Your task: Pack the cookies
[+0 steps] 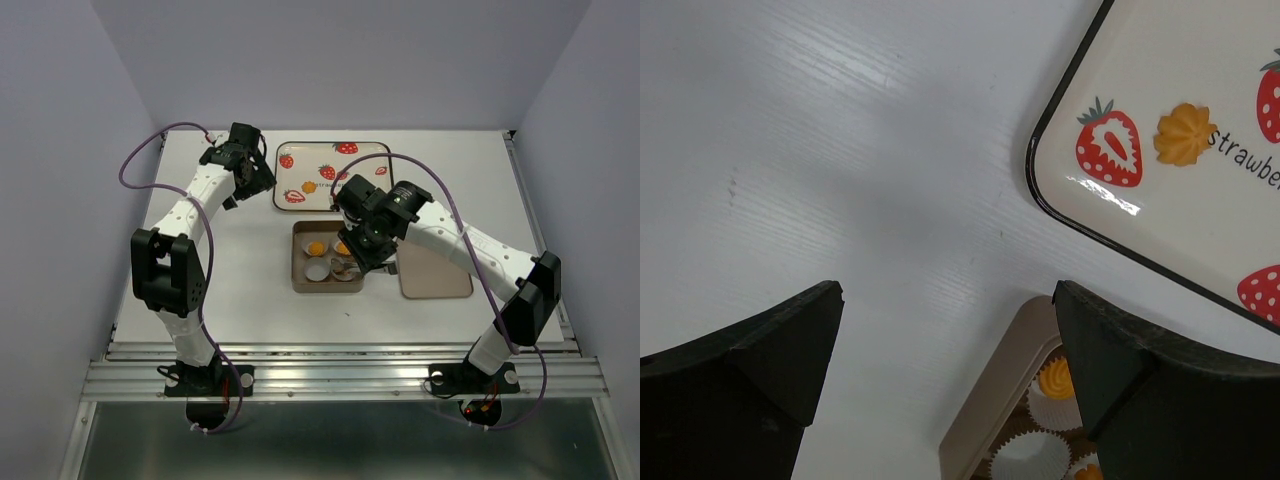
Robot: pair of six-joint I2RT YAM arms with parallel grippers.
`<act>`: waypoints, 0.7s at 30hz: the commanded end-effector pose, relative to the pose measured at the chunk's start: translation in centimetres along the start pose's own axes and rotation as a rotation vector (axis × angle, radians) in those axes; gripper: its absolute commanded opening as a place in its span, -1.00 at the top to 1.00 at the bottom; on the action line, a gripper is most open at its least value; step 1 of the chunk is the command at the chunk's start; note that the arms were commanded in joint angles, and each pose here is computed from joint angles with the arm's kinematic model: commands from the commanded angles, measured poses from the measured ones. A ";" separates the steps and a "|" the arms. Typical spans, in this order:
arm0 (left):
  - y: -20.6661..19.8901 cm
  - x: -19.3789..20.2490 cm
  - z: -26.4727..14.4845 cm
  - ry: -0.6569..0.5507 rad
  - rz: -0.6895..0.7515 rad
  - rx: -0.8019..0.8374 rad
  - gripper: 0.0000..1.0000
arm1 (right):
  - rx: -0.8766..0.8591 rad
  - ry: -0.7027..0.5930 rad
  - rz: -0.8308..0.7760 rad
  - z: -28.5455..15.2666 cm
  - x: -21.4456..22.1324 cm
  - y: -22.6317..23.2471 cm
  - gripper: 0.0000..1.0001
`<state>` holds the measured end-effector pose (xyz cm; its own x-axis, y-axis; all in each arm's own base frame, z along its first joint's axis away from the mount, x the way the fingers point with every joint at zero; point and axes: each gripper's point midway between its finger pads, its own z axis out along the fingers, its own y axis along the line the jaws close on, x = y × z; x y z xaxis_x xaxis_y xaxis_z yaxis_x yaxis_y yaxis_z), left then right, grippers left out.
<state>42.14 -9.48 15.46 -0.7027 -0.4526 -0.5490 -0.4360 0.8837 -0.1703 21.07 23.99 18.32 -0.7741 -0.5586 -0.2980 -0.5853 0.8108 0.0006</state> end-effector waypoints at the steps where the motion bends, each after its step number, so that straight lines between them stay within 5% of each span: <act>1: 0.0 -0.9 -1.7 -0.040 -0.002 0.020 -0.98 | 0.000 -0.093 0.016 -0.6 -2.0 0.3 0.19; 21: 0.5 -0.6 -2.1 -0.043 0.000 0.017 -0.98 | 0.029 -0.101 0.001 0.4 -2.2 -0.2 0.18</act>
<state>41.63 -9.33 15.51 -0.7036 -0.4523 -0.5481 -0.4365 0.8837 -0.1688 22.02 24.31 18.13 -0.7695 -0.5445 -0.3337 -0.5724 0.8198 -0.0180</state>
